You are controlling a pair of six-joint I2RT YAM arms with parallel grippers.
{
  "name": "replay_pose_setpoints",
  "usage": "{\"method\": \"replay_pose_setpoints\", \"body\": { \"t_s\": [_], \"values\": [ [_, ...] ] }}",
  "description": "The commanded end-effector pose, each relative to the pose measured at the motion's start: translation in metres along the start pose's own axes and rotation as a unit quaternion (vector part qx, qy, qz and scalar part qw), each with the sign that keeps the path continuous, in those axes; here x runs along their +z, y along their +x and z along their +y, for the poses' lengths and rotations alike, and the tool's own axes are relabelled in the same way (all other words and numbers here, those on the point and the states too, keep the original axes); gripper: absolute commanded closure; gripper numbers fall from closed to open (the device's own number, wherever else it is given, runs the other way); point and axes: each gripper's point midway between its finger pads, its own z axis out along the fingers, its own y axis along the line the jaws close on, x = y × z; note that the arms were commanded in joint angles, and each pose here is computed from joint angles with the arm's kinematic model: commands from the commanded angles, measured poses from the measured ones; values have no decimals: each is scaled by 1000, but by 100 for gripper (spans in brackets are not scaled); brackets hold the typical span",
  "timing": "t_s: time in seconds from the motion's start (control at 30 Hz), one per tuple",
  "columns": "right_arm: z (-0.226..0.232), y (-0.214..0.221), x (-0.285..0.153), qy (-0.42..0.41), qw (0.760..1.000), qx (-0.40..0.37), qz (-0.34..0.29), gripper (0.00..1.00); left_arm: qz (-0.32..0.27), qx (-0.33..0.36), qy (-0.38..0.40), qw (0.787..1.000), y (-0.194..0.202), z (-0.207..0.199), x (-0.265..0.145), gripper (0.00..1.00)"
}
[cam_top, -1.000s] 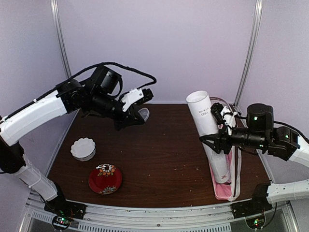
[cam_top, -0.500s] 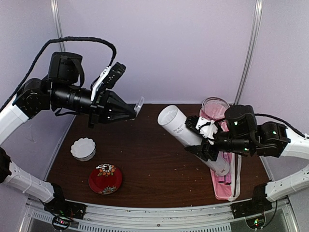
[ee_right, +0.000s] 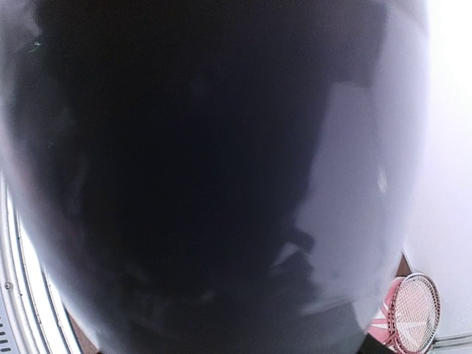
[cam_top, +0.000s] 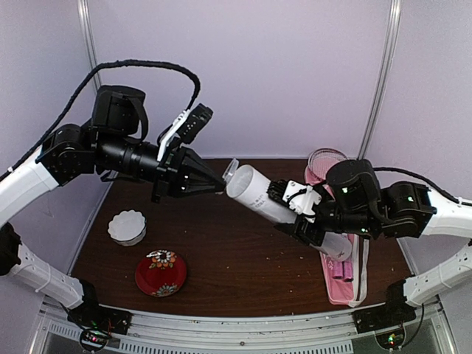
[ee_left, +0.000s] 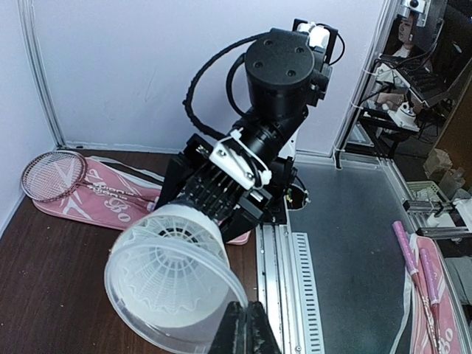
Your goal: Pack up the badminton gear
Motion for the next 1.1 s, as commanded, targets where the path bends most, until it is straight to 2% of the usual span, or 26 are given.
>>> {"method": "replay_pose_setpoints", "body": {
  "t_s": [0.0,0.5,0.97,1.07],
  "values": [
    [-15,-16,-9,33,999,7,-15,42,-22,2,24,999,-11,-5,6,100],
    [-15,-16,-11,38,999,6,-15,43,-15,-16,17,1000,-2,7,23,100],
    [-6,-19,-13,31,999,-16,-25,42,-18,-15,86,996,-4,-14,24,100],
    [-7,-20,-15,32,999,-15,-28,42,-15,-20,81,996,0,-12,25,100]
  ]
}}
